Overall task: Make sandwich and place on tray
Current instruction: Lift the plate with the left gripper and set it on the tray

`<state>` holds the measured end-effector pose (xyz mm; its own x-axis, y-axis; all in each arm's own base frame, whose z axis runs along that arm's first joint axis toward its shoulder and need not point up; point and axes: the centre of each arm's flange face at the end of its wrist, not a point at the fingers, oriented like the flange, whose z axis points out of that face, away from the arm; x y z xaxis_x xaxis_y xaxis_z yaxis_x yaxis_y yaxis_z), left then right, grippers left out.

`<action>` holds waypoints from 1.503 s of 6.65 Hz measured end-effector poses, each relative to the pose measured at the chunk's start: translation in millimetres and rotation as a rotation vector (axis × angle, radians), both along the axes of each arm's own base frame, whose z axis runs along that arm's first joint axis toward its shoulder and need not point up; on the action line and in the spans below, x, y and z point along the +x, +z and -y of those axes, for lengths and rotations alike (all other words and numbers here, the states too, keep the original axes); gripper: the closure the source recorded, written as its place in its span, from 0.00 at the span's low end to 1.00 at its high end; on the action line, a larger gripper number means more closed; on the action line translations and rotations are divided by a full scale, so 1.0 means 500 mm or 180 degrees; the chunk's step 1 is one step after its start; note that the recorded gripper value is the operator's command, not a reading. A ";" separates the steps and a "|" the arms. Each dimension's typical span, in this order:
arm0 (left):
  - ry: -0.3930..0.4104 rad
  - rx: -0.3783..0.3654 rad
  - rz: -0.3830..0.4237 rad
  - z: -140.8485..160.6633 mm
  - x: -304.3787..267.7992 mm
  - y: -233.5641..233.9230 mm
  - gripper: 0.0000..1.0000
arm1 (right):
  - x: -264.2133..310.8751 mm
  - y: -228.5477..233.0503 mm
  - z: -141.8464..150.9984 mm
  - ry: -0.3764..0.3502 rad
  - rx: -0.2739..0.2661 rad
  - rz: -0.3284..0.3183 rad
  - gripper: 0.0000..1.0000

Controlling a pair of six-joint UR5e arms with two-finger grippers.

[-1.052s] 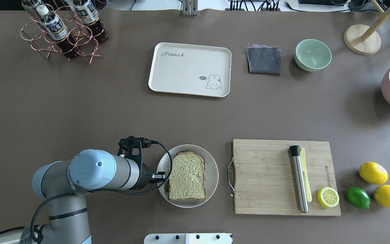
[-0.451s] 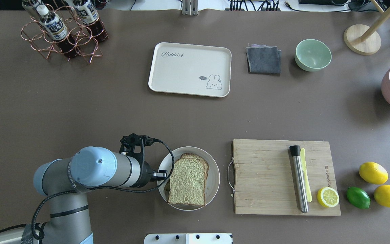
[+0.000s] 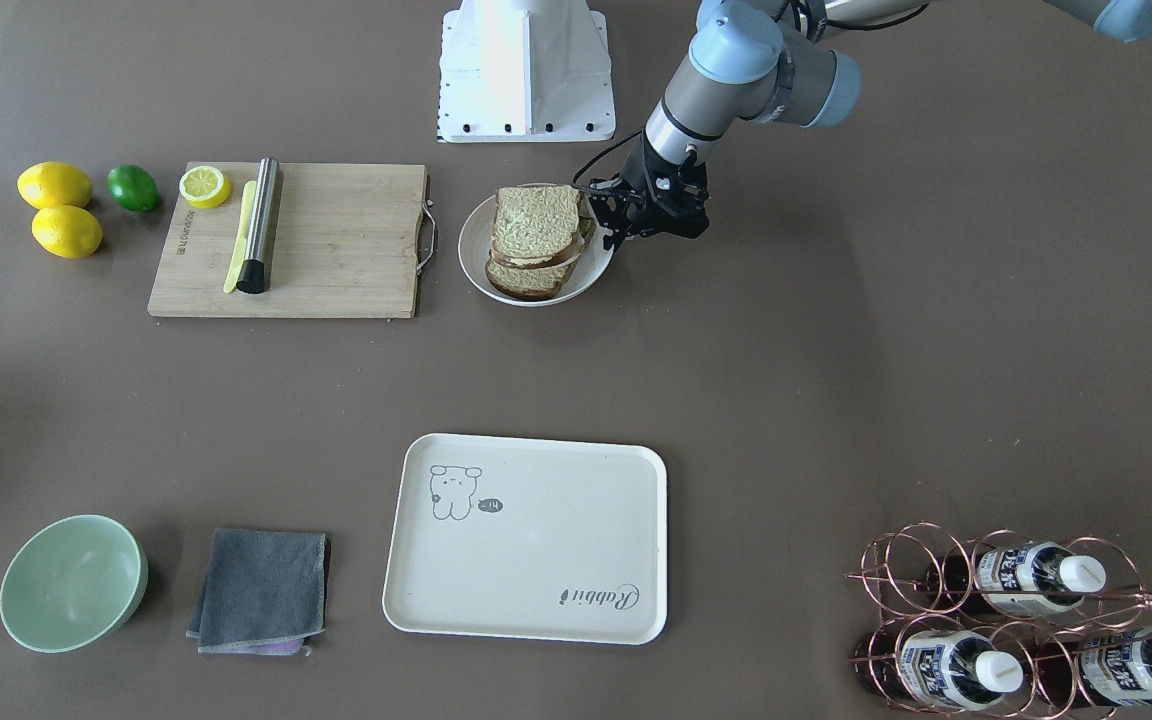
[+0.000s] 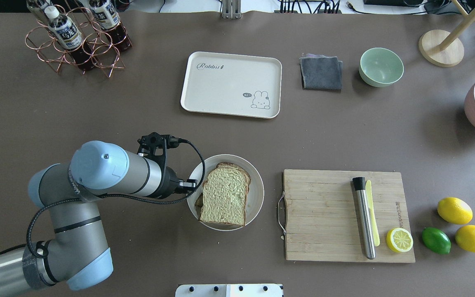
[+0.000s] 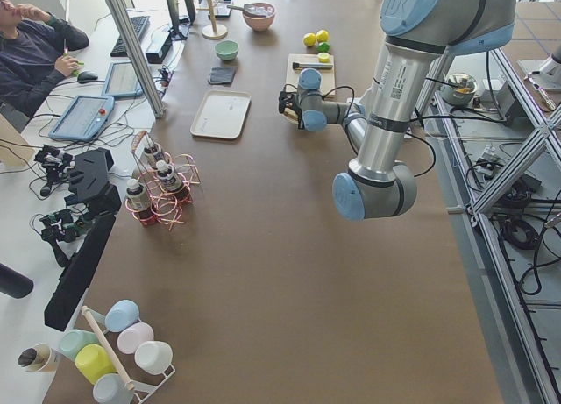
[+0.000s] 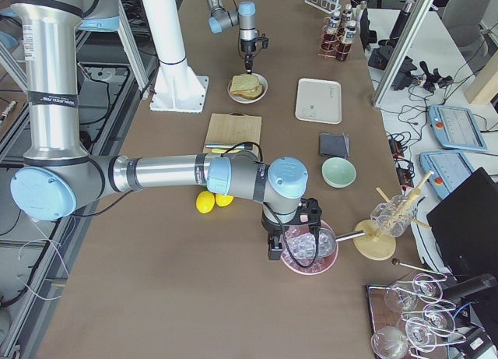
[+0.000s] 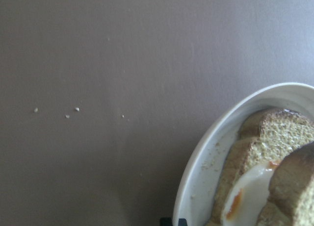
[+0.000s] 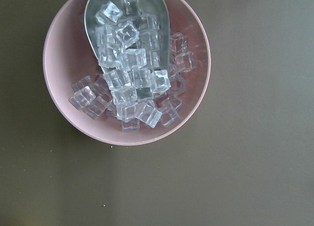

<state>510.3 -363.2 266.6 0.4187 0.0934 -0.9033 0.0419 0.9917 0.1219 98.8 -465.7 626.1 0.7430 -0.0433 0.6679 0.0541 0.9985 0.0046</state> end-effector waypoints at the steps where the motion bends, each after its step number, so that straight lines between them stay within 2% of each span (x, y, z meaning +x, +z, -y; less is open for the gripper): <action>1: -0.0020 0.0009 -0.0048 0.061 -0.016 -0.025 1.00 | 0.000 0.003 -0.002 -0.0003 -0.0005 0.0002 0.00; 2: -0.0029 0.0021 -0.0065 0.134 -0.011 -0.053 1.00 | -0.001 0.005 -0.004 -0.0004 -0.0012 0.0004 0.00; 4: 0.0020 0.0095 -0.0074 0.338 -0.009 -0.085 1.00 | -0.001 0.010 -0.008 -0.0002 -0.0027 0.0004 0.00; 6: 0.0005 0.0104 -0.0020 0.509 0.004 -0.108 1.00 | -0.001 0.015 -0.014 0.0000 -0.0048 0.0007 0.00; 8: -0.0053 0.0153 0.0120 0.622 0.030 -0.096 1.00 | -0.001 0.019 -0.018 0.0001 -0.0063 0.0006 0.00; 9: -0.0117 0.0169 0.0200 0.656 0.038 -0.083 1.00 | -0.002 0.022 -0.021 -0.0001 -0.0069 0.0007 0.00; 10: -0.0169 0.0201 0.0271 0.676 0.045 -0.074 0.73 | -0.002 0.024 -0.023 -0.0002 -0.0077 0.0007 0.00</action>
<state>532.9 -701.1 229.5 0.4996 0.1245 -0.8573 0.0811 0.9786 0.1893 97.9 -454.1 638.1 0.7416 -0.0277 0.6703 0.0549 0.9983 -0.0194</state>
